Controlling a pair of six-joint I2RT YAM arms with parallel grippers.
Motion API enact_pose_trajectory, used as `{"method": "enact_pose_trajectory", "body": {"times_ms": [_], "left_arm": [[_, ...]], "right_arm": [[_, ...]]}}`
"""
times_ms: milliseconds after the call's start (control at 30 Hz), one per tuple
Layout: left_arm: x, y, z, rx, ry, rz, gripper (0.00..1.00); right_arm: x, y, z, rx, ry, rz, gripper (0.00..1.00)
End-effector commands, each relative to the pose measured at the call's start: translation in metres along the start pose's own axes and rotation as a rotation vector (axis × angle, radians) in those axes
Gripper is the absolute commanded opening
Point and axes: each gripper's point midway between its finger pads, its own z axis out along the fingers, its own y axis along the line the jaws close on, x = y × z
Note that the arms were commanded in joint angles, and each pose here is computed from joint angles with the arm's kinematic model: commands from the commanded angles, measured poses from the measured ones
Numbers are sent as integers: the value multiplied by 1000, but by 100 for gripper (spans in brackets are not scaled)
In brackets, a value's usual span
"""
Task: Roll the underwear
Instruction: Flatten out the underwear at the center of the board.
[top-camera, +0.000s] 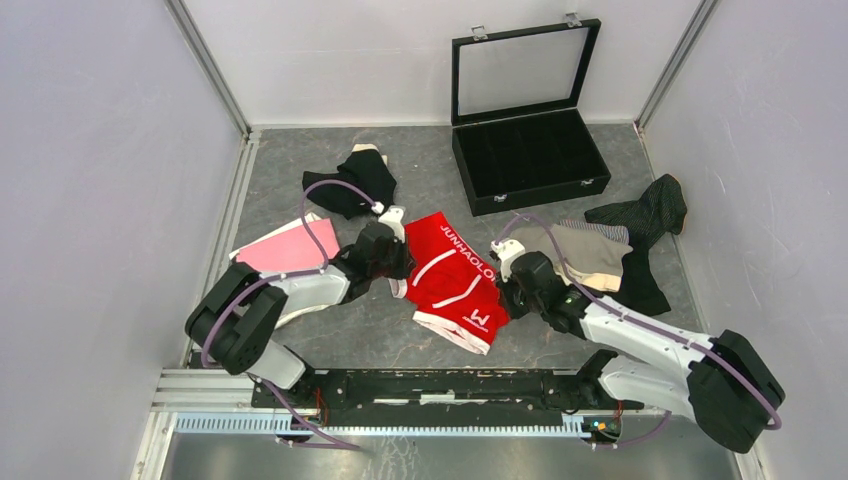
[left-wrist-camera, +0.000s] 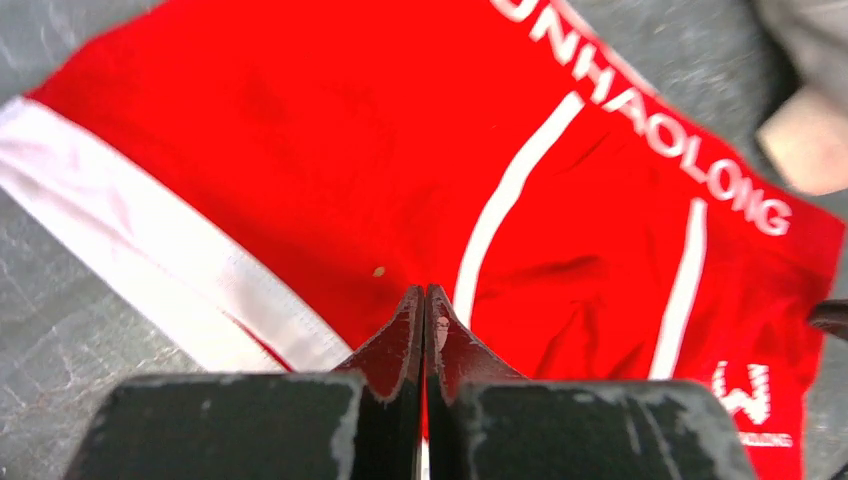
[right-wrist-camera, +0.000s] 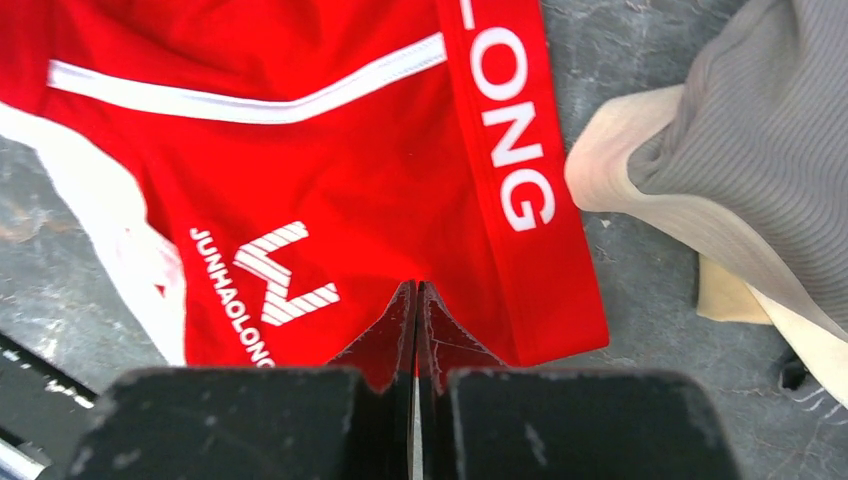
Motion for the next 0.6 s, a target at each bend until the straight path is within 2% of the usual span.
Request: {"method": "enact_pose_trajectory", "body": {"times_ms": [0,267,567], "left_arm": [[4,15,8,-61,-27,-46,2],[16,45,5,-202,-21,-54,2],[-11,80,-5,-373,-90,-33,2]], "right_arm": [[-4,-14,7,89,-16,25,0],[34,-47,11,261,105,-2,0],[47,-43,8,233,187,-21,0]]}}
